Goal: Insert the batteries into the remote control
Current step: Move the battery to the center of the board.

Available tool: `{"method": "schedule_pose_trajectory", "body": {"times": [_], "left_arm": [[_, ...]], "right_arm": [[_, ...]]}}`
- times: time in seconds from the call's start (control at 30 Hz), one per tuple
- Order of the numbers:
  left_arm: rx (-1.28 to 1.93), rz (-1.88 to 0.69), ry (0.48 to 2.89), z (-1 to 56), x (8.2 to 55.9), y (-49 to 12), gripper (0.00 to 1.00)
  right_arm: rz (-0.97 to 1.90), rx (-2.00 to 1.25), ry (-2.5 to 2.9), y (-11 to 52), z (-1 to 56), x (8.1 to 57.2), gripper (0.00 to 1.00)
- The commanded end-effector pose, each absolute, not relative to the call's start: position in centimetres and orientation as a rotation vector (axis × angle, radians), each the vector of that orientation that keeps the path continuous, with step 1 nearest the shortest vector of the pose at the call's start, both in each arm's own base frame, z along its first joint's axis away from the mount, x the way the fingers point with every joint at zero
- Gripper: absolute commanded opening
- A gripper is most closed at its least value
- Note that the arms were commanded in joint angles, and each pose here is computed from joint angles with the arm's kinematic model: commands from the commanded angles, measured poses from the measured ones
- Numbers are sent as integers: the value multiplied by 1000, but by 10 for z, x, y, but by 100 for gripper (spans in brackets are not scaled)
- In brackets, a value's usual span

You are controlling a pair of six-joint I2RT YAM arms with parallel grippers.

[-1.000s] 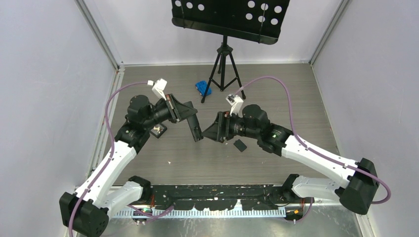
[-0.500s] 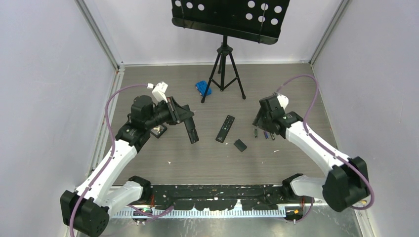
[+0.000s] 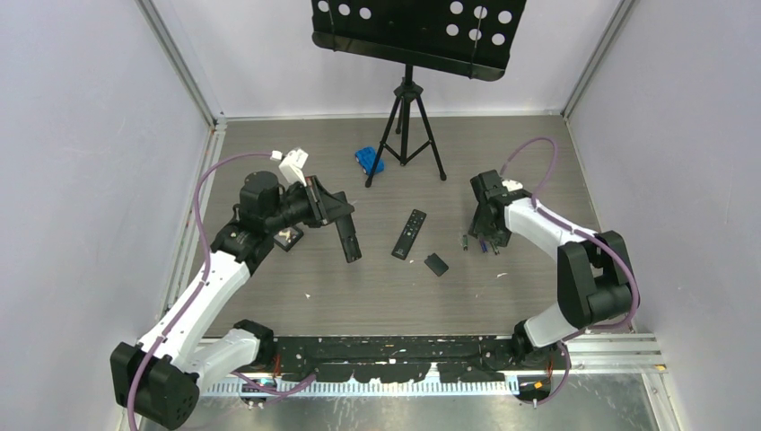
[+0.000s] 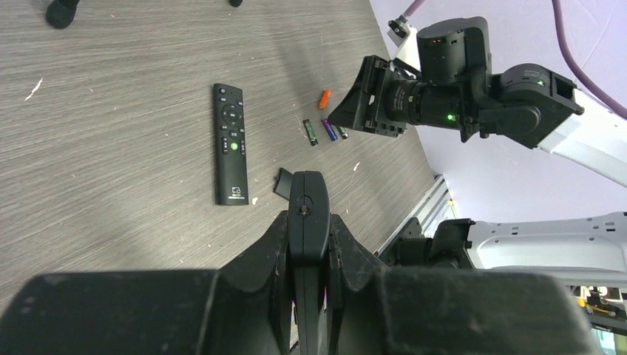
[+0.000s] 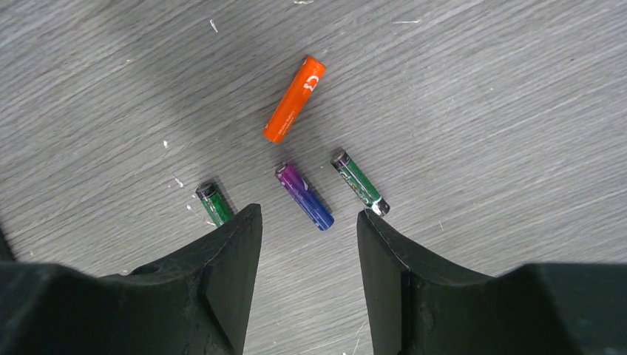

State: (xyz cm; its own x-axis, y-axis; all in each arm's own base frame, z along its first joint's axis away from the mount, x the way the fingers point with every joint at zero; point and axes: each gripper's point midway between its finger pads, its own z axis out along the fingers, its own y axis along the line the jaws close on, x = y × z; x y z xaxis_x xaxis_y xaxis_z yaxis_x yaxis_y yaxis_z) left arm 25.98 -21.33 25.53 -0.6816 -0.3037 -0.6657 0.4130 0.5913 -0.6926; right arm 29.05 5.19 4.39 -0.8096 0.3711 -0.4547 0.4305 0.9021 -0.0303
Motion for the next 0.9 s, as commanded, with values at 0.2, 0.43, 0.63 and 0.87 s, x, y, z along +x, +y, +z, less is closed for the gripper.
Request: {"method": "schedule_pose_trajectory", "body": {"times": [0.2, 0.43, 0.63, 0.87], "left_arm": [[156, -1161, 1970, 277, 263, -219, 0], [161, -1157, 1971, 278, 261, -218, 0], [166, -1154, 1973, 279, 260, -218, 0], [165, -1154, 1974, 279, 258, -217, 0]], "right_arm": [[-102, 530, 2614, 64, 39, 315, 49], [-113, 484, 2641, 65, 33, 321, 49], [-162, 477, 2661, 61, 27, 322, 42], [-142, 485, 2687, 63, 24, 313, 21]]}}
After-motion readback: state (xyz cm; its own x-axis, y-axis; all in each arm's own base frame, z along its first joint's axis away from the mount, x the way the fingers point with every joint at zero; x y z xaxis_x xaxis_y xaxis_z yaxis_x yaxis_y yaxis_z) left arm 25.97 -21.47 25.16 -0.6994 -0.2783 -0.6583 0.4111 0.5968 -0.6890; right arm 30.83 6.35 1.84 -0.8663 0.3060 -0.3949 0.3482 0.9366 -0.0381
